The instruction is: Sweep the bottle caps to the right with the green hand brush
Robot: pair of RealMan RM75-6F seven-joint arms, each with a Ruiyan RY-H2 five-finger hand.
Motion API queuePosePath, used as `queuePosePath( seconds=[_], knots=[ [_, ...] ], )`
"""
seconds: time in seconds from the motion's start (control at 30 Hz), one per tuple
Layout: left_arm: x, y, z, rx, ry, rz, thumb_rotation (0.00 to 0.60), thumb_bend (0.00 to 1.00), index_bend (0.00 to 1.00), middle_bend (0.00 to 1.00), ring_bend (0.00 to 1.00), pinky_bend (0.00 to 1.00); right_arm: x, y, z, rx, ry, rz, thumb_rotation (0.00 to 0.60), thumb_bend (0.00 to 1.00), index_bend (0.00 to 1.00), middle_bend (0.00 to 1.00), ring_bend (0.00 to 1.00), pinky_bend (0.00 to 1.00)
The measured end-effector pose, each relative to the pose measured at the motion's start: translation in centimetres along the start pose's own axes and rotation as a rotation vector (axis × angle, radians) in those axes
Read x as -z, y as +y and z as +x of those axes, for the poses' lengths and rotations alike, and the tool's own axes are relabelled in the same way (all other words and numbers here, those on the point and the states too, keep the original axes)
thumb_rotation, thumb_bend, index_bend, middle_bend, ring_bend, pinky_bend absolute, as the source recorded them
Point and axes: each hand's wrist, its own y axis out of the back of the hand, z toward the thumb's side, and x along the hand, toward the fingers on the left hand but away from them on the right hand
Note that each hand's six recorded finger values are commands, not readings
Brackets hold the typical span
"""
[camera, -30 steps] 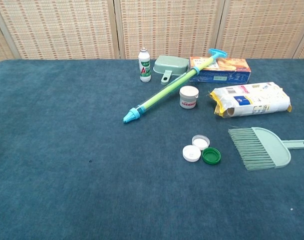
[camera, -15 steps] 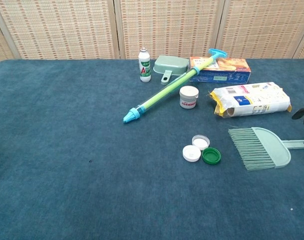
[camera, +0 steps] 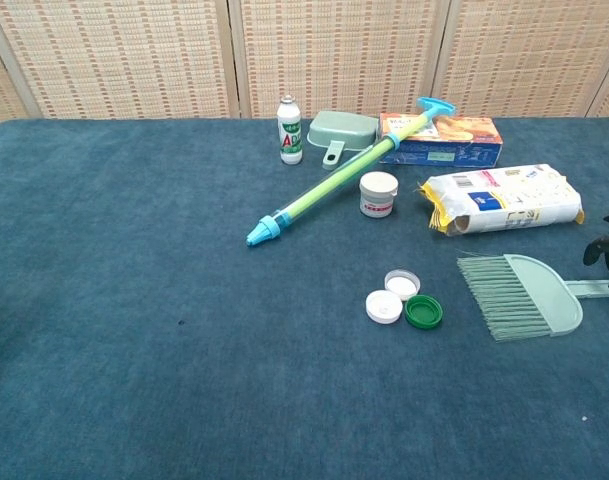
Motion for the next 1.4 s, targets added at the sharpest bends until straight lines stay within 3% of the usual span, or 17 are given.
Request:
queuePosePath(
  seconds=[0.33, 1.23, 1.4],
  knots=[
    [0.0, 0.0, 0.0, 0.0, 0.0, 0.0, 0.6, 0.36, 0.0, 0.0, 0.0, 0.09, -0.7, -0.2, -0.8, 0.015, 0.011, -0.027, 0.6, 0.22, 0.34, 0.37, 0.08, 0.1],
    [0.0, 0.0, 0.0, 0.0, 0.0, 0.0, 0.6, 0.36, 0.0, 0.0, 0.0, 0.1, -1.6, -0.2, -1.4, -0.005, 0.01, -0.015, 0.6, 0.28, 0.41, 0.42, 0.15, 0.1],
    [0.0, 0.0, 0.0, 0.0, 0.0, 0.0, 0.6, 0.36, 0.0, 0.0, 0.0, 0.1, -1.7, -0.1, -1.4, 0.009, 0.003, -0.015, 0.6, 0.28, 0.48, 0.47, 0.19, 0.13]
  ],
)
